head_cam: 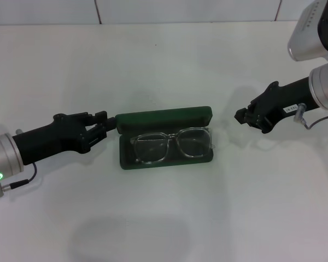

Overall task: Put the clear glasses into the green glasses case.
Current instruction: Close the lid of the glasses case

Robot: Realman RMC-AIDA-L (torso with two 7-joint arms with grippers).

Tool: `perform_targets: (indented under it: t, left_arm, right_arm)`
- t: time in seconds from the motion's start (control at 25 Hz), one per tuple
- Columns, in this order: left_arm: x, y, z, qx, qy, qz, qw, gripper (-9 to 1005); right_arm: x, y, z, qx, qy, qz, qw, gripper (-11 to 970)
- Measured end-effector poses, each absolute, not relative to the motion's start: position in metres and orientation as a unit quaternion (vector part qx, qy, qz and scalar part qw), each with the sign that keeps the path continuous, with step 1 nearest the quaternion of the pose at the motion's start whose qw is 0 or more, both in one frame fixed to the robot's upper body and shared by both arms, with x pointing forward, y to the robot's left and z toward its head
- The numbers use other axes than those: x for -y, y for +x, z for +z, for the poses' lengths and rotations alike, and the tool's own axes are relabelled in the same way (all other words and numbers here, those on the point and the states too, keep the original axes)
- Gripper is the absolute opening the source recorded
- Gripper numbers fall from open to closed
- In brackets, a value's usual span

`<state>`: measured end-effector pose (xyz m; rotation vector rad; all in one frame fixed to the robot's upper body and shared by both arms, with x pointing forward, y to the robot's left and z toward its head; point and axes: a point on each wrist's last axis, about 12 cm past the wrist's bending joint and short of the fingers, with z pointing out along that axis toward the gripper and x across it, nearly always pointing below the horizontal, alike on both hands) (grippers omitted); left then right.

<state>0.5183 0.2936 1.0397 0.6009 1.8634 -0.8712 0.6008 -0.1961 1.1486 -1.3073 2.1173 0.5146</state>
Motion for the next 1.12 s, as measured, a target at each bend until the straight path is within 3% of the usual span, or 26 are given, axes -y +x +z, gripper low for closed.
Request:
perform_targets:
  t: [0.6, 1.12]
  left_arm:
    - [-0.292, 0.519, 1.039, -0.764, 0.244, -0.356, 0.479, 294]
    - [-0.291, 0.52, 1.04, -0.763, 0.246, -0.358, 0.479, 294]
  right_arm:
    - [0.198, 0.603, 1.141, -0.803, -0.489, 0.19, 0.281, 10]
    - [0.165, 0.629, 1.146, -0.814, -0.498, 0.172, 0.246, 8]
